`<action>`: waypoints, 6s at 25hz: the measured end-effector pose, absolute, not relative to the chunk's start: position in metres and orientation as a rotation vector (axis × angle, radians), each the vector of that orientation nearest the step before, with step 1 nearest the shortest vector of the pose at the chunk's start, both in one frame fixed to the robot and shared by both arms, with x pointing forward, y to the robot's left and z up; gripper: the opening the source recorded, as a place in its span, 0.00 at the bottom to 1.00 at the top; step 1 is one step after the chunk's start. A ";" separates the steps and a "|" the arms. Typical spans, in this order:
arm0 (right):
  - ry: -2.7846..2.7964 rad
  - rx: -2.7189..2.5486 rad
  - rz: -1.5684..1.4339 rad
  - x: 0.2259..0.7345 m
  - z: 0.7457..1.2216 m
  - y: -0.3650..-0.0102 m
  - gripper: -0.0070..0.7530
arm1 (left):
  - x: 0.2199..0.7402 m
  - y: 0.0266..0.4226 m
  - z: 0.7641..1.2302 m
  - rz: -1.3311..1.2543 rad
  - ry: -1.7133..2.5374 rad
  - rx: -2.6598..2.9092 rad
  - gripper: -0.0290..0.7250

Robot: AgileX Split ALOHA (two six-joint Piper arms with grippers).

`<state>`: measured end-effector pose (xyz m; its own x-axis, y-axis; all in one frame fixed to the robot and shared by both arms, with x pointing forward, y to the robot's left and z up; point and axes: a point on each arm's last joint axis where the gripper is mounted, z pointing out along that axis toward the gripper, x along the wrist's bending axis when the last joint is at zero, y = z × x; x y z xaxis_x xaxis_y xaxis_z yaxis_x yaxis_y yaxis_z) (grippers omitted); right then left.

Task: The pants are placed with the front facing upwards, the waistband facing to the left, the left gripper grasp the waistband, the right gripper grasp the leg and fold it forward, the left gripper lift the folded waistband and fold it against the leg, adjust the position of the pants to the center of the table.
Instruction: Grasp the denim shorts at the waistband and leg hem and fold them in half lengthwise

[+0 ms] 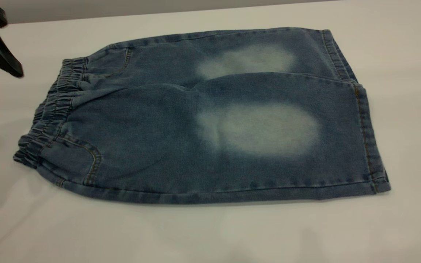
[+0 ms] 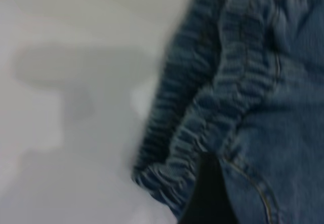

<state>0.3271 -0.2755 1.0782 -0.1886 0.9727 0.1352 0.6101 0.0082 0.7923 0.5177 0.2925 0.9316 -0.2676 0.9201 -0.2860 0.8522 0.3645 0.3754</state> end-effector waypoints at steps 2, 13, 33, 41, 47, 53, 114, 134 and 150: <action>1.835 1.621 1.049 0.327 1.078 -0.275 0.68 | 0.519 0.291 0.929 0.178 2.153 1.556 0.65; 1.844 1.627 1.041 0.327 1.077 -0.275 0.68 | 0.521 0.327 0.881 0.035 2.252 1.524 0.62; 1.842 1.632 1.043 0.326 1.077 -0.275 0.68 | 0.511 0.330 0.858 0.066 2.142 1.835 0.62; 1.836 1.637 1.049 0.327 1.077 -0.275 0.68 | 0.509 0.333 0.848 0.086 2.174 1.839 0.62; 1.836 1.638 1.049 0.327 1.077 -0.275 0.68 | 0.507 0.334 0.831 0.067 2.217 1.853 0.62; 1.835 1.639 1.050 0.327 1.077 -0.275 0.68 | 0.508 0.334 0.831 0.066 2.217 1.851 0.62; 1.896 1.828 1.021 0.360 1.048 -0.267 0.68 | 0.541 0.278 0.891 0.060 1.847 1.929 0.06; 2.164 2.156 0.752 0.445 0.952 -0.249 0.68 | 0.531 0.288 0.918 0.160 1.853 2.042 0.06; 2.268 2.447 0.773 0.469 0.865 -0.256 0.68 | 0.531 0.288 0.917 0.152 1.851 2.046 0.06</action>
